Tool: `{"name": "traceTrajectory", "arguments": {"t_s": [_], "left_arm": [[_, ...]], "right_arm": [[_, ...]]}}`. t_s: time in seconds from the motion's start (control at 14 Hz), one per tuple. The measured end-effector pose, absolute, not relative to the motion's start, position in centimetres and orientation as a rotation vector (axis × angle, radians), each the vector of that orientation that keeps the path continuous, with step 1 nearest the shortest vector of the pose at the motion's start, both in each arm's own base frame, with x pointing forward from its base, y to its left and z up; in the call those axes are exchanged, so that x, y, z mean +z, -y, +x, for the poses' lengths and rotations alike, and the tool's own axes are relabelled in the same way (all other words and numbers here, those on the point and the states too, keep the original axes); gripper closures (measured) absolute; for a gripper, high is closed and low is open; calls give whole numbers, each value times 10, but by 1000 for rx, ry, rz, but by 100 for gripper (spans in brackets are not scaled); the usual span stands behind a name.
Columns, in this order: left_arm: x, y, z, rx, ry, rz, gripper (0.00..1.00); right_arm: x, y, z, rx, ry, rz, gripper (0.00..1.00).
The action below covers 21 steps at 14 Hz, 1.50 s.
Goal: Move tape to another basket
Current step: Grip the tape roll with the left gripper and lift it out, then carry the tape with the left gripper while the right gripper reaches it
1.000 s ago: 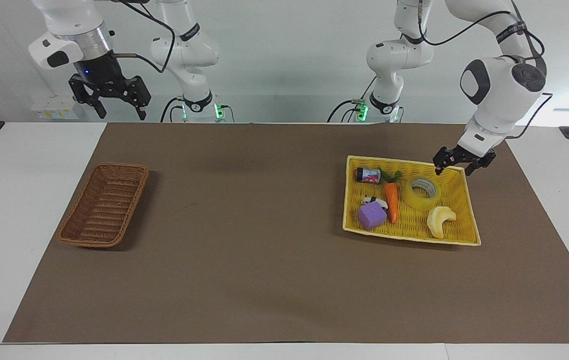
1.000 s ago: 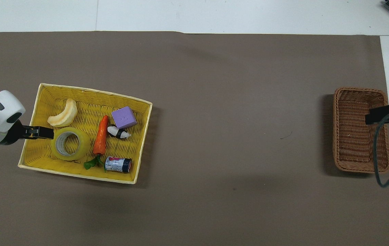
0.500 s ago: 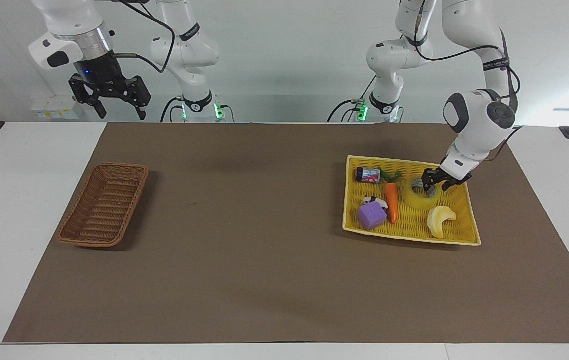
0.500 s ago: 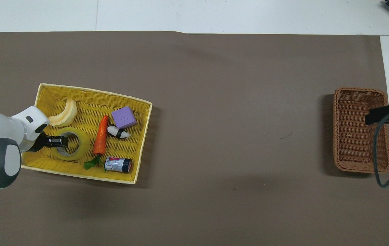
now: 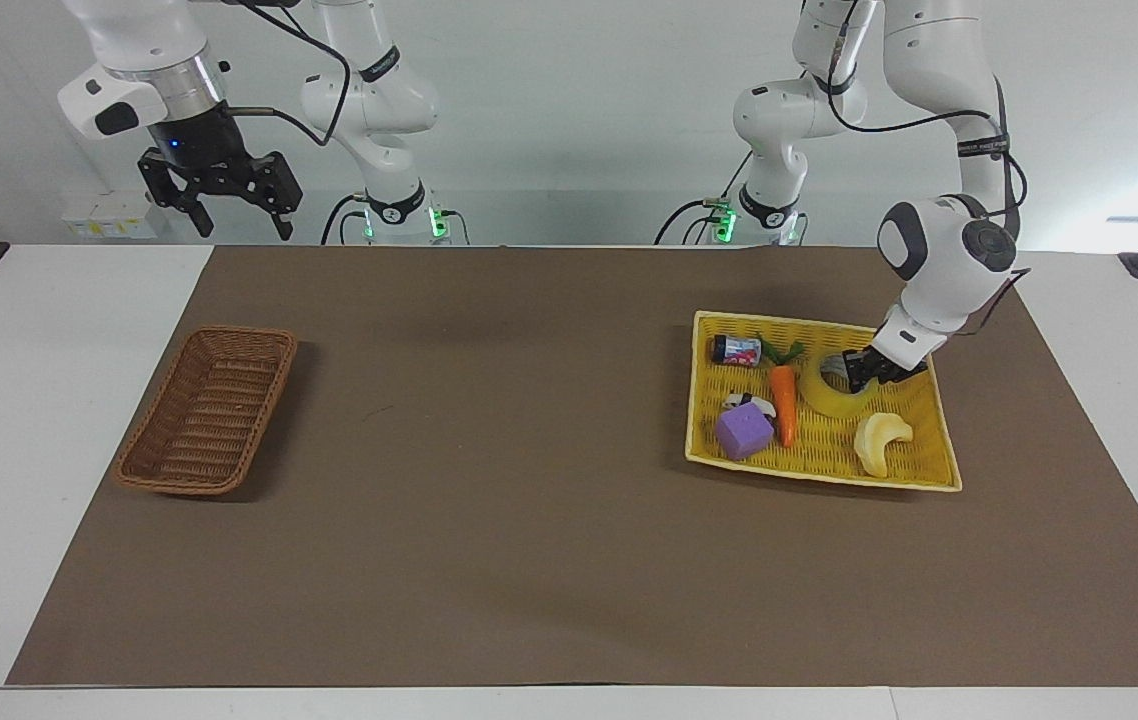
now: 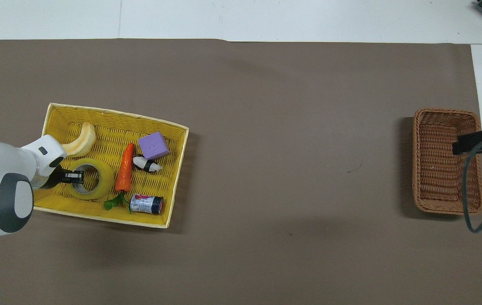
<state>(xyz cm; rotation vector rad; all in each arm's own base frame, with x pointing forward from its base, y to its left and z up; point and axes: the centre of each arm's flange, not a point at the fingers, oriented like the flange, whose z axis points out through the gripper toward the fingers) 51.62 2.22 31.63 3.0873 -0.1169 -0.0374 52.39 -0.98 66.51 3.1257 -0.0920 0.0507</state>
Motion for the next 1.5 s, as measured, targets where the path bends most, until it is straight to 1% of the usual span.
{"name": "traceTrajectory", "arguments": {"t_s": [0.14,0.29,0.5,0.71,0.93,1.21,1.36,1.5], "left_arm": [[334,-23,526,-61,118,3082,78],[363,-25,540,-91,121,3074,78],[416,-26,556,-116,122,3066,78],[478,-20,565,-125,81,3066,78],[539,-10,560,-145,85,3066,78],[617,-3,537,-196,119,3065,78],[636,2,532,-179,124,3068,78],[636,9,532,-179,130,3070,78]], "right_arm": [[665,10,524,50,92,3126,0],[666,10,522,36,91,3126,0],[671,9,519,46,75,3127,0],[668,3,520,43,25,3137,0],[655,-19,531,106,-23,3198,0],[638,-61,545,151,-95,3286,0],[631,-83,554,180,-36,3364,0],[628,-116,555,163,56,3445,0]]}}
